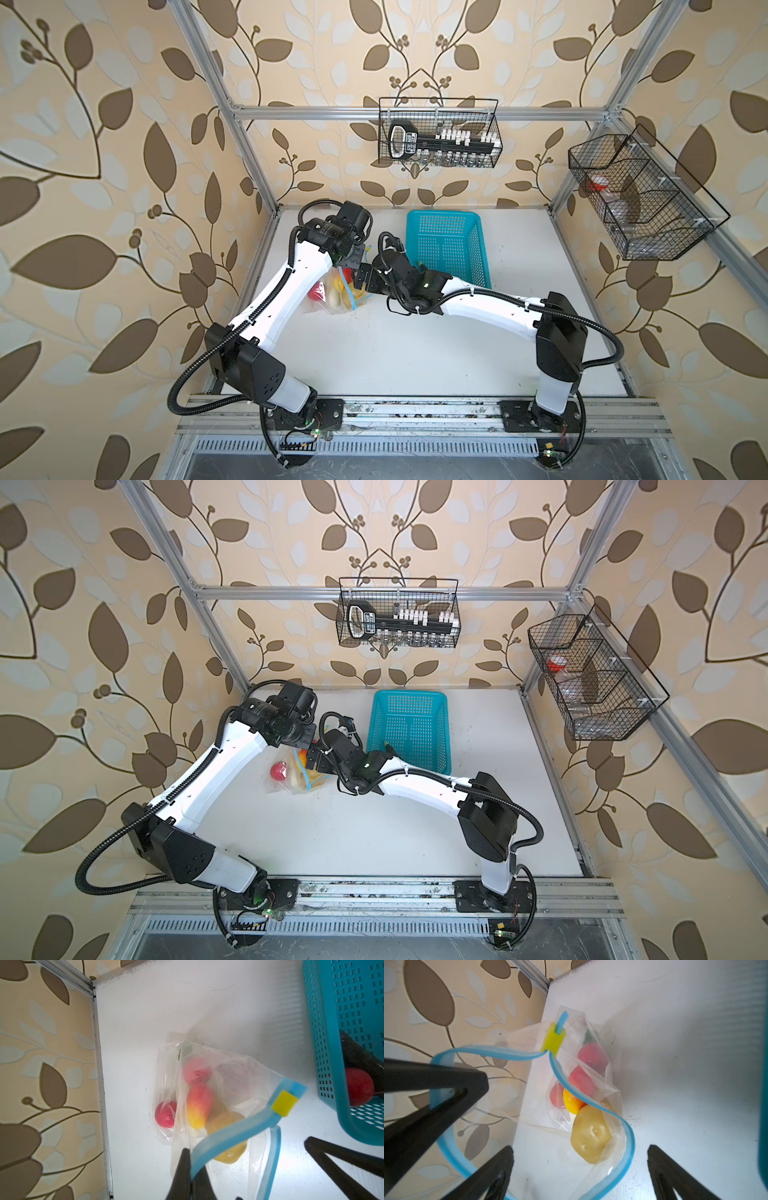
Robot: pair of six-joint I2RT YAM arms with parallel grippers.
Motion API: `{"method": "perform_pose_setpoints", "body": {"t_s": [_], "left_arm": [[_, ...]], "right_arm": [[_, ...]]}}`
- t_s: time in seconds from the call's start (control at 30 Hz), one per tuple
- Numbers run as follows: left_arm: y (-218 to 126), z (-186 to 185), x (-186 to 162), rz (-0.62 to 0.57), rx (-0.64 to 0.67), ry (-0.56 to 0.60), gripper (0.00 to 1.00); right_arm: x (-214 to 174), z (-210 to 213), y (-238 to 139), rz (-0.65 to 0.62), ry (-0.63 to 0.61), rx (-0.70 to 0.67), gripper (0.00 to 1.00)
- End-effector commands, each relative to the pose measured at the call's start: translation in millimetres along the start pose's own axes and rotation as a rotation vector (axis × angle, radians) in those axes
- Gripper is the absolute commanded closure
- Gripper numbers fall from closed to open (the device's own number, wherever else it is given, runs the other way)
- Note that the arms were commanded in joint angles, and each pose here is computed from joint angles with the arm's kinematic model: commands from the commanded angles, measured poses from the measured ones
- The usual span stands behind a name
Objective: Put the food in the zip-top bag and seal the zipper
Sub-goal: 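Lower the potato into the bag and open the right gripper, then raise the right gripper and move it back over the basket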
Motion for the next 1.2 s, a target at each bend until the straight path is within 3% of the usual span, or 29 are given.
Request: {"method": "perform_pose_setpoints", "body": {"t_s": [0.0,0.63,1.17], "left_arm": [[-11.1,12.7,-1.4,-0.042,0.033,-0.043,1.00],[-0.9,9.2,-0.4,-0.015,0.033,-0.030,1.00],[3.3,11.6,-4.0,-0.013,0.057,-0.015,1.00]], "right_arm": [[6.3,-4.7,-16.9,-0.038,-0.013,-0.023,0.00],[47.0,-41.6,-53.1,-0.137,-0.044,-0.164,0.00],[87.7,-91.0,-52.2,-0.059,-0.022,-0.352,0.05]]}}
Point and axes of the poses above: each gripper's point midway between its finger pads, its own y axis out along the fingers, its own z axis along the line the jaws close on, x = y × z, the point moved 5 cm from there along -y, back along the fingers, and after that the axes turned 7 degrees about y, right-handed, at the moved point
